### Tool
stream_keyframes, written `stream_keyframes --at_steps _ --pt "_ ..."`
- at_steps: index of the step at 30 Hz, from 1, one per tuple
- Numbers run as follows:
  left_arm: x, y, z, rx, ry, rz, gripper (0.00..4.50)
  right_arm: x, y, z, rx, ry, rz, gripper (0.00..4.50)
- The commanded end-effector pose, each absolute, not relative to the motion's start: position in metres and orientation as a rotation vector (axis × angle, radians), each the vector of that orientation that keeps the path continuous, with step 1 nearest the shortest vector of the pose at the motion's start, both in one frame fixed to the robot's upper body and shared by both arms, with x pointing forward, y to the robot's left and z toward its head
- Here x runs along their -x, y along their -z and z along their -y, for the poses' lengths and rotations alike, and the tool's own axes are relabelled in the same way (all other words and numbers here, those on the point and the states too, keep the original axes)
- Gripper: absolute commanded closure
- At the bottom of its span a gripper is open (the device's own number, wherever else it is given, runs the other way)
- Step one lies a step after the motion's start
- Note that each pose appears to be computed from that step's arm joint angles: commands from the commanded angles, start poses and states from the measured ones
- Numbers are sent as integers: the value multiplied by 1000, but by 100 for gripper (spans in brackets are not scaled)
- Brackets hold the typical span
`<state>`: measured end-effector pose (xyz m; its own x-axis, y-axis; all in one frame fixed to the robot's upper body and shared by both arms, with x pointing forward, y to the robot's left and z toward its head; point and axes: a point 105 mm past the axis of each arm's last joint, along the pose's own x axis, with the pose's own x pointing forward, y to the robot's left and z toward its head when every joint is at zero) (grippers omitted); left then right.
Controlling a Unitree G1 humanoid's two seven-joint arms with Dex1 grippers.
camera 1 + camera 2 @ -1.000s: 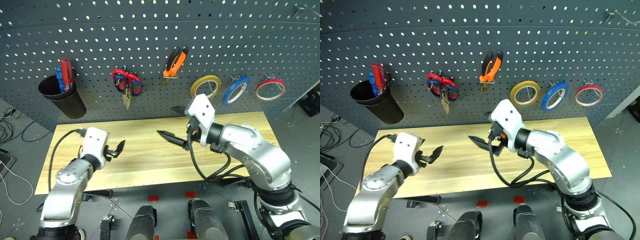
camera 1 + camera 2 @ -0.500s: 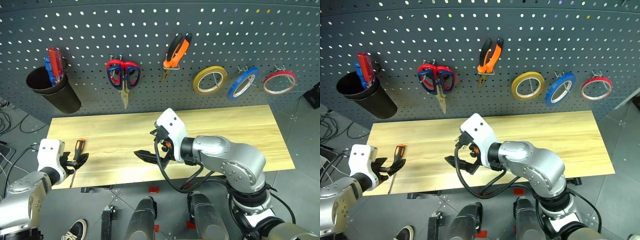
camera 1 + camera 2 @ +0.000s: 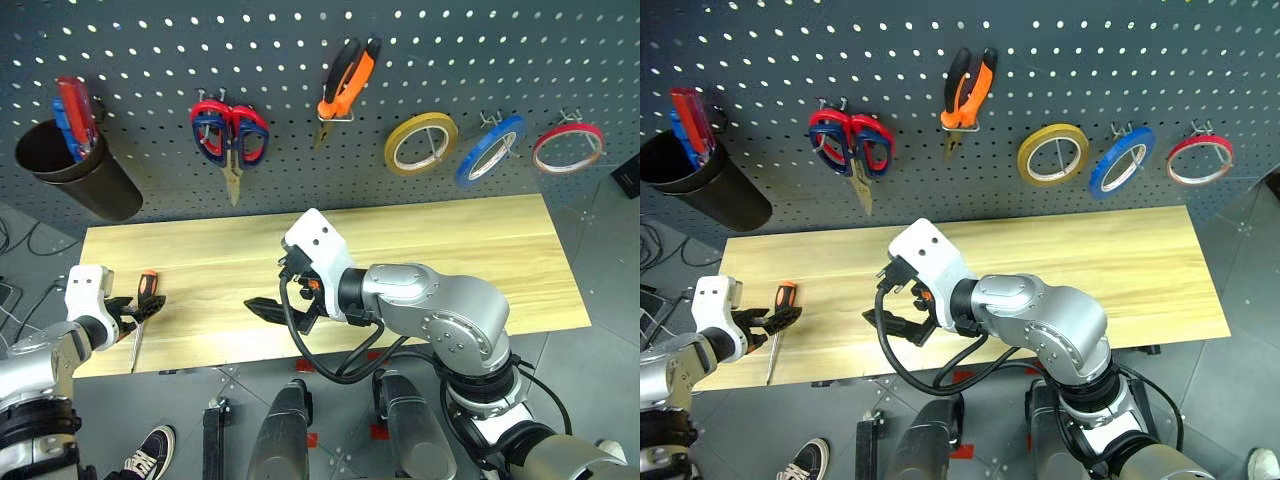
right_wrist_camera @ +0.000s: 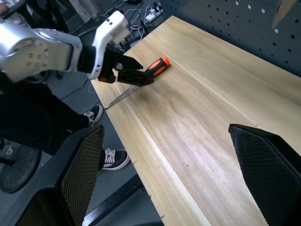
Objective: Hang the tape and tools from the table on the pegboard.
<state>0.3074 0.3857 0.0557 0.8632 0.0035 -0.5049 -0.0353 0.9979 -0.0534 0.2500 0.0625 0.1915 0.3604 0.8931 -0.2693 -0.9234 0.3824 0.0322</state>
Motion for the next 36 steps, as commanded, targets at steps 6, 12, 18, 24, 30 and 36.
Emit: stream_keyframes --at_steps 6,12,18,24,30,36 --pt "-308 -31 -401 -6 -95 -662 114 -246 -202 -66 113 -1200 -226 0" --pt "-306 -21 -397 20 -95 -709 265 -250 -203 -65 116 -1210 -213 0" --pt "-298 -23 -400 13 -125 -665 350 -255 -215 -58 212 -1230 -69 0" --pt "-301 -53 -372 -60 -31 -496 350 -261 -230 -43 259 -1219 115 0" --pt "-293 -98 -323 -133 87 -283 350 -261 -238 -19 307 -1257 180 0" --pt "-300 -186 -266 -153 289 -16 350 -259 -247 2 322 -1289 187 0"
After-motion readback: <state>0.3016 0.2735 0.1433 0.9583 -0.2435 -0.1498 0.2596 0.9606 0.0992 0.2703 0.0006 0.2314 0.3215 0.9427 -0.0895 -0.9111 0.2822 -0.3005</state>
